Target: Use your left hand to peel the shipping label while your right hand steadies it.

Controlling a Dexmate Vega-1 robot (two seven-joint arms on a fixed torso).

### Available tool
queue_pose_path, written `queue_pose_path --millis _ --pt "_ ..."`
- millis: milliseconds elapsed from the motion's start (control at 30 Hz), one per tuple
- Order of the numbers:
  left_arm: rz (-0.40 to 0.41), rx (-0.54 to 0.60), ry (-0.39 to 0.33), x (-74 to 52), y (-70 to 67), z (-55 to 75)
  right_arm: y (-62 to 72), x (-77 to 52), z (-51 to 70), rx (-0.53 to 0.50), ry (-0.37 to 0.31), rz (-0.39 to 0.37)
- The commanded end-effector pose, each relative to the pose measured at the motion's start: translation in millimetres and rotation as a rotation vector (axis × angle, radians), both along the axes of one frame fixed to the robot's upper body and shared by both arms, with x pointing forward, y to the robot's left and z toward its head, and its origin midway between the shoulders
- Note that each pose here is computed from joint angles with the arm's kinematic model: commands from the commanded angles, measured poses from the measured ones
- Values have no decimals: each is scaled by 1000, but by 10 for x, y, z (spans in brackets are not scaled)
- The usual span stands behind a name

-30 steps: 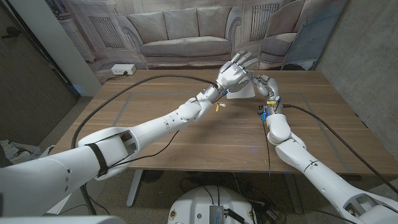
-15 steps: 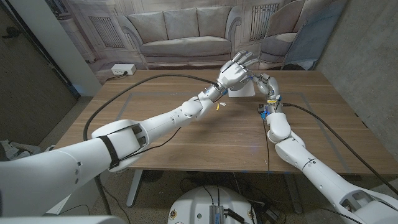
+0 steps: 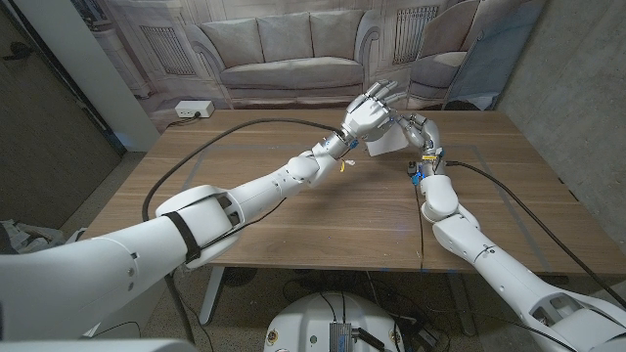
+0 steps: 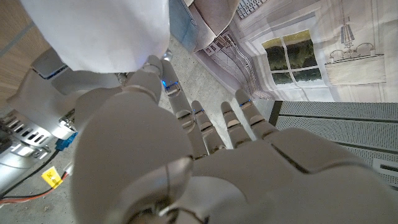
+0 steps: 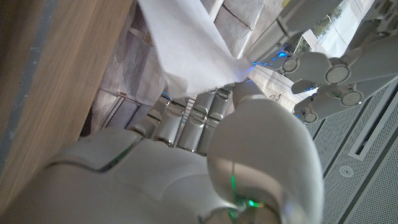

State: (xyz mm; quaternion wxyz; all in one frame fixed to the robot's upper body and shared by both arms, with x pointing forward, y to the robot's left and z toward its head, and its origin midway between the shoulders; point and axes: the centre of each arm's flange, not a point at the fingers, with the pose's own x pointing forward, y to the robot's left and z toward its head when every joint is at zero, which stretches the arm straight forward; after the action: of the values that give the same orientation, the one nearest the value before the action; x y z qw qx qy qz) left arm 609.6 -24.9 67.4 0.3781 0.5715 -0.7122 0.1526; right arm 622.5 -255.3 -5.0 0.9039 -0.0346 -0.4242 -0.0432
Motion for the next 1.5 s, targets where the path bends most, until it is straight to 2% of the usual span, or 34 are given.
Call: queue_pose_path --millis 33,533,567,633,700,833,867,933,1500 --pt "-29 -7 -22 -109 49 -78 -77 -24 27 9 -7 -15" --pt "-28 -31 -58 -242 181 -133 -48 -112 46 7 -17 -30" --pt "-39 -34 -40 -243 199 -133 -46 -117 44 6 -17 -31" --pt "-18 -31 -58 -266 203 -150 -42 -128 42 6 -15 -37" --pt "-40 -33 -42 -266 229 -161 -41 -134 40 7 -13 -40" --pt "-28 -34 -45 -307 254 -194 -38 -152 45 6 -12 -51" --pt "-29 -35 -63 -313 263 -204 -38 -155 49 6 -12 -52" --pt "-33 -38 -45 -326 279 -201 -37 -160 53 7 -11 -57" --pt "-32 -51 -41 -443 434 -314 -18 -203 60 20 0 -82"
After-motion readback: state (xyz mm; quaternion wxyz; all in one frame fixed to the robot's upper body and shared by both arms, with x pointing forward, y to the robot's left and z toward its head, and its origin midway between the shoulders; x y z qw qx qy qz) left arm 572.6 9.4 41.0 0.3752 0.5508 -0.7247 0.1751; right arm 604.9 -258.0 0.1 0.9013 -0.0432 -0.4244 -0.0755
